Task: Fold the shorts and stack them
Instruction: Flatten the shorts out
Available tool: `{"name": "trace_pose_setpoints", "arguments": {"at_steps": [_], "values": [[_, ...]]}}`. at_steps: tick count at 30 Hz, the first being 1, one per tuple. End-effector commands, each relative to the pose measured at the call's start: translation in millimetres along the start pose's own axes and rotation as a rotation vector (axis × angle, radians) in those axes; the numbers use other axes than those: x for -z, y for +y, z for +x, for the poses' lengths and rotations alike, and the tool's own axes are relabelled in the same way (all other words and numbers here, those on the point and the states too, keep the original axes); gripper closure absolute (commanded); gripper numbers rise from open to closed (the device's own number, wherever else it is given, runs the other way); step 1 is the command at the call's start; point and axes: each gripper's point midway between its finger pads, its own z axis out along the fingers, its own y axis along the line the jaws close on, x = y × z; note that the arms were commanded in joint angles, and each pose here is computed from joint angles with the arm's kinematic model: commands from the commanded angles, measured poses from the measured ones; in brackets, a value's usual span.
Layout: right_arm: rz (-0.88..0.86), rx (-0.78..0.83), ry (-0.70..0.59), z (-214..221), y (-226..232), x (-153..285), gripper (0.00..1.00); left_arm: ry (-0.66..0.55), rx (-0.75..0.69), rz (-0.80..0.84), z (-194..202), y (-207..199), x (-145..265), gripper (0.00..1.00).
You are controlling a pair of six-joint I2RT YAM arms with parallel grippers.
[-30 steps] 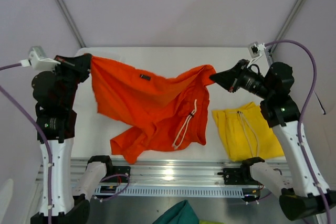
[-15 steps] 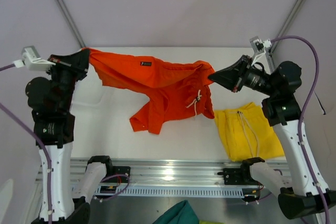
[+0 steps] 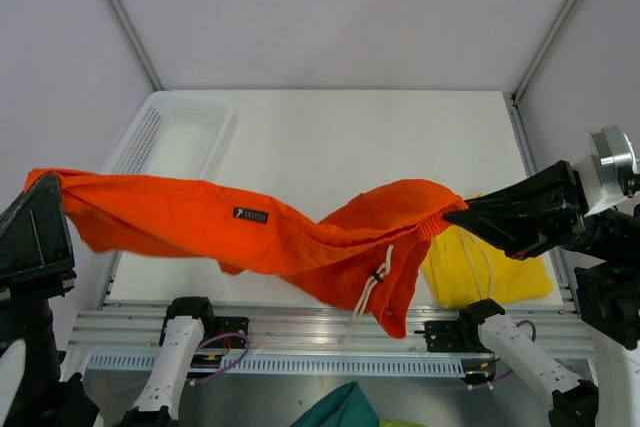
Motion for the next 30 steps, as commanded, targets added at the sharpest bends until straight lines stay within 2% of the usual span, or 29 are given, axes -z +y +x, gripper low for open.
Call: {"name": "trace_pose_setpoints", "arguments": {"at_steps": [1, 5, 6, 7, 8, 9, 10, 12, 13, 15, 16, 18, 20, 23, 30], "values": [[0.093, -0.115, 0.043, 15, -51, -17, 1.00, 0.136, -0.007, -0.139, 44, 51, -36, 1.00], [0.131, -0.261, 0.083, 38, -107, -33, 1.00, 0.212, 0.006, -0.210, 84, 96, -69, 1.00], [0.133, -0.244, 0.058, 36, -129, -36, 1.00, 0.250, 0.018, -0.223, 102, 111, -80, 1.00], [0.133, -0.275, 0.056, 42, -141, -36, 1.00, 0.314, 0.036, -0.276, 134, 141, -82, 1.00], [0.159, -0.370, 0.071, 65, -160, -32, 1.00, 0.318, 0.052, -0.265, 144, 148, -90, 1.00], [0.189, -0.389, 0.068, 74, -176, -28, 1.00, 0.351, 0.071, -0.285, 163, 165, -95, 1.00], [0.206, -0.409, 0.072, 87, -192, -27, 1.00, 0.425, 0.094, -0.352, 203, 201, -84, 1.00], [0.276, -0.486, 0.084, 124, -221, -17, 1.00, 0.437, 0.106, -0.357, 228, 219, -87, 1.00], [0.300, -0.508, 0.088, 139, -237, -12, 1.00, 0.487, 0.102, -0.445, 264, 255, -67, 1.00], [0.392, -0.593, 0.100, 180, -265, 4, 1.00, 0.508, 0.110, -0.454, 290, 267, -65, 1.00], [0.404, -0.599, 0.092, 190, -273, 9, 1.00, 0.582, 0.115, -0.537, 329, 299, -41, 1.00], [0.509, -0.679, 0.099, 230, -300, 29, 1.00, 0.582, 0.118, -0.560, 352, 313, -39, 1.00], [0.557, -0.702, 0.112, 256, -317, 39, 1.00, 0.641, 0.112, -0.670, 396, 350, -10, 1.00], [0.640, -0.717, 0.116, 282, -343, 52, 1.00, 0.662, 0.105, -0.700, 435, 368, -9, 1.00], [0.832, -0.730, 0.101, 300, -421, 83, 1.00, 0.635, 0.073, -0.769, 474, 407, -22, 1.00]]}}
